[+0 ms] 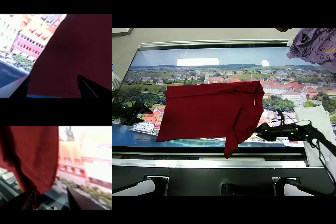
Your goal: Fold the clothes and pants, and hang the long-sleeved shirts on hangers.
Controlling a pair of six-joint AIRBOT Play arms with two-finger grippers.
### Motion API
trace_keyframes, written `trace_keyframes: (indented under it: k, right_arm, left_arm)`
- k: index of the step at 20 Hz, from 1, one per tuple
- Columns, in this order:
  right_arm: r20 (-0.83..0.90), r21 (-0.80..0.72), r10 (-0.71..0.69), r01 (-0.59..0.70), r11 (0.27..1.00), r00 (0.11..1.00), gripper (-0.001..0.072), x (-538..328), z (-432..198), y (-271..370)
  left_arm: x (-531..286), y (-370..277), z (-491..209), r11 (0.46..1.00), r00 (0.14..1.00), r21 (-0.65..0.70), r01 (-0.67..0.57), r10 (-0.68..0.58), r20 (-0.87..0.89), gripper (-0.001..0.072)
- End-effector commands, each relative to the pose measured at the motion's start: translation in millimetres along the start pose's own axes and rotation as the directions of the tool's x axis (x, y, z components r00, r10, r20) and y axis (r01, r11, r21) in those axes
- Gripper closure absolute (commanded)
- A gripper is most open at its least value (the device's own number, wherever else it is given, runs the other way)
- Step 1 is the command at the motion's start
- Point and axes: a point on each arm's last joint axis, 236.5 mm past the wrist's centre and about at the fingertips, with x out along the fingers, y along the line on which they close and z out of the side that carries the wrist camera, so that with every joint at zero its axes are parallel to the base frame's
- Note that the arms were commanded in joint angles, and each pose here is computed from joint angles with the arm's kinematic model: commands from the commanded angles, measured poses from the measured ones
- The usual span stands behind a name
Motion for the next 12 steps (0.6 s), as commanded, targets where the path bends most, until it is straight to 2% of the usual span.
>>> trace_keyframes:
  k: [1,4,5,6,10,12]
  right_arm:
    - [-0.014,-0.028,-0.063,0.062,0.998,0.998,0.0228,28.9,-7.1,3.5]
    - [0.017,-0.047,-0.081,0.082,0.996,0.997,0.0237,39.9,-2.7,8.5]
    - [0.023,-0.038,-0.081,0.082,0.996,0.996,0.0271,39.8,-1.2,8.4]
    - [0.03,-0.037,-0.084,0.085,0.996,0.996,0.0407,39.2,0.6,7.3]
    - [0.047,-0.042,-0.096,0.098,0.994,0.994,0.0687,38.6,5.0,5.0]
    - [0.041,-0.042,-0.093,0.095,0.995,0.995,0.0688,38.7,3.6,5.7]
  left_arm:
    - [3.6,-9.0,-2.3,1.0,1.0,0.026,0.0,0.0,-0.003,0.0033]
    - [4.8,-12.0,-4.0,0.999,1.0,0.035,0.001,-0.001,-0.008,0.0032]
    - [4.8,-11.9,-4.0,1.0,1.0,0.03,0.0,0.0,-0.008,0.0032]
    - [4.8,-11.5,-3.5,1.0,1.0,0.028,-0.001,0.001,-0.006,0.0033]
    - [4.7,-2.6,-0.8,0.998,0.999,0.042,-0.039,0.039,0.005,0.0033]
    - [4.6,-2.8,1.8,0.998,0.999,0.048,-0.039,0.038,0.016,0.0033]
